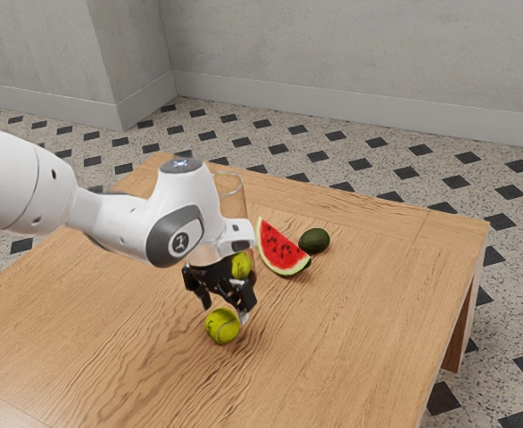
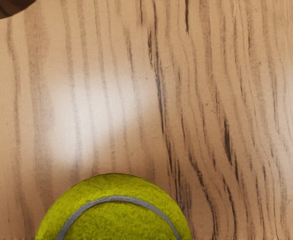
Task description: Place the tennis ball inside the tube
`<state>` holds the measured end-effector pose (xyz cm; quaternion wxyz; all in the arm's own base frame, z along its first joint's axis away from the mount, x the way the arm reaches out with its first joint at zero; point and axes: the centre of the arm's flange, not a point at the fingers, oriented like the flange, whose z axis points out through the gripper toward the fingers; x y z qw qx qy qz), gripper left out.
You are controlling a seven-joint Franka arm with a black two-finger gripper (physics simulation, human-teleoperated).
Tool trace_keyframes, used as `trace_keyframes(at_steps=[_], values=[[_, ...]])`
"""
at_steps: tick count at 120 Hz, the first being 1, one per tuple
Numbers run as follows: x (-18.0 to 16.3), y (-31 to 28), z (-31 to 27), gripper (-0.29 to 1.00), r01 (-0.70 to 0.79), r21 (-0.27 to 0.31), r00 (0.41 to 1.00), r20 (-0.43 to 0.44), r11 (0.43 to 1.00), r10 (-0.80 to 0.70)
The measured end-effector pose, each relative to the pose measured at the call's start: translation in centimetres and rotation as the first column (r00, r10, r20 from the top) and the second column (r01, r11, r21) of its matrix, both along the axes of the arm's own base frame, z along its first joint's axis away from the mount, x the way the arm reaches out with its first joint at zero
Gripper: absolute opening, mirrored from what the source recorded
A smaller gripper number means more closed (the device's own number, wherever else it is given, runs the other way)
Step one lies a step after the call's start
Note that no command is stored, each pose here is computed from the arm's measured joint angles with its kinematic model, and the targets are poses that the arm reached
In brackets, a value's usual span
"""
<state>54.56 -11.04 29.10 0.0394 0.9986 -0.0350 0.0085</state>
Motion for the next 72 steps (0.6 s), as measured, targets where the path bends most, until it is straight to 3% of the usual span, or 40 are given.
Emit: trace_keyframes(at_steps=[72], values=[[-1.1, 0.6, -3.7, 0.7, -0.063, -0.114, 0.996, -0.073, 0.991, 0.055]])
